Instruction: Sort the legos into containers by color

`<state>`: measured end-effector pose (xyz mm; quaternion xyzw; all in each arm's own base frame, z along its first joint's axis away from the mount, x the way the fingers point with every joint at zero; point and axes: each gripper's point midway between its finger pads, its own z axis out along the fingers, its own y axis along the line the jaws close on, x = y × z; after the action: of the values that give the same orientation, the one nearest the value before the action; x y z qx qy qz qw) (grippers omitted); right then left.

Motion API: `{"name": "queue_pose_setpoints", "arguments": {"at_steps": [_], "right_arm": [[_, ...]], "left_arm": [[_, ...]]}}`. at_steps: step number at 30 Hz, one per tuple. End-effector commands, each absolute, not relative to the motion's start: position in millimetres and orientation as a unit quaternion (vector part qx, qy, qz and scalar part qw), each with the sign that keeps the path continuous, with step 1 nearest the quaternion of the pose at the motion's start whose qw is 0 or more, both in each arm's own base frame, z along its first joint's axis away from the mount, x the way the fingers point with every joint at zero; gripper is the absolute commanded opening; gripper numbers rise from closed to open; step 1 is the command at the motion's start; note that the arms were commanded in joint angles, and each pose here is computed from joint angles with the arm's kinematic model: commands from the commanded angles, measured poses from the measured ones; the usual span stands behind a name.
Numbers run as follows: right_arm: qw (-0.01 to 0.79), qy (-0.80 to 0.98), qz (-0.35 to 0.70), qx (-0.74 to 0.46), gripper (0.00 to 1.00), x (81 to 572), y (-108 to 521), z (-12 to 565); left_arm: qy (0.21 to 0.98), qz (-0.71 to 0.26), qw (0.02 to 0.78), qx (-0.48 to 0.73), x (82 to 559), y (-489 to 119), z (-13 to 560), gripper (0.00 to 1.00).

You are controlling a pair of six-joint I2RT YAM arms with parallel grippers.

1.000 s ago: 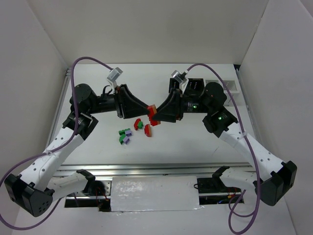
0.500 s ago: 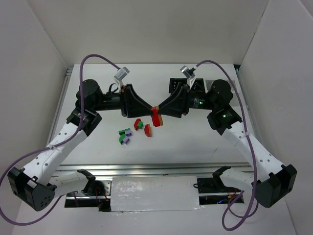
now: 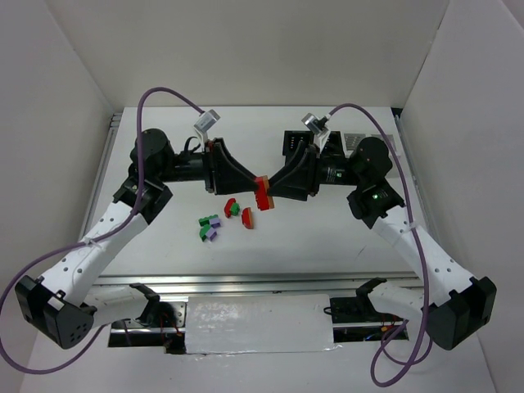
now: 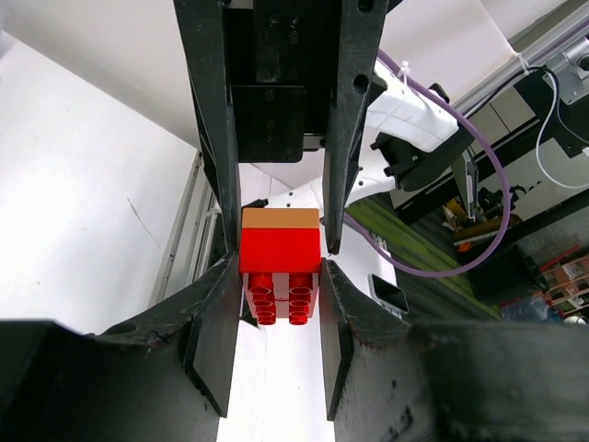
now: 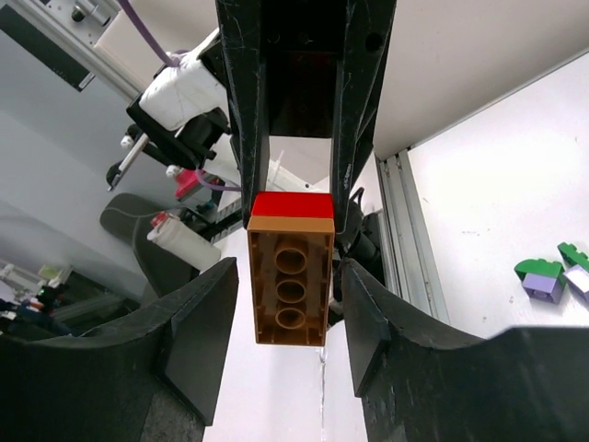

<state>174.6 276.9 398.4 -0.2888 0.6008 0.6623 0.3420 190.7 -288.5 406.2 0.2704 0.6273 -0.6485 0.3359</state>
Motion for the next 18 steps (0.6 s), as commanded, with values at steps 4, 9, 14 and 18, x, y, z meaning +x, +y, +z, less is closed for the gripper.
{"name": "queue_pose_setpoints", "arguments": {"at_steps": [4, 9, 14, 18], "right_arm": [[0.357, 0.579, 0.665, -0.311, 0.39, 170, 275, 408], [0.362, 0.579, 0.661, -0.311, 0.00, 171, 275, 407], [0.392, 0.576, 0.656, -0.291, 0.00, 184, 264, 404], [0.399, 0.583, 0.659, -0.258, 0.00, 202, 247, 392]], "left_arm": [[0.600, -0.649, 0.364, 0.293, 190, -289, 428, 0.00], [0.605, -0.644, 0.369, 0.288, 194, -289, 426, 0.00], [0.612, -0.625, 0.389, 0.289, 200, -285, 423, 0.00], [0.618, -0.608, 0.407, 0.287, 205, -274, 419, 0.00]]}}
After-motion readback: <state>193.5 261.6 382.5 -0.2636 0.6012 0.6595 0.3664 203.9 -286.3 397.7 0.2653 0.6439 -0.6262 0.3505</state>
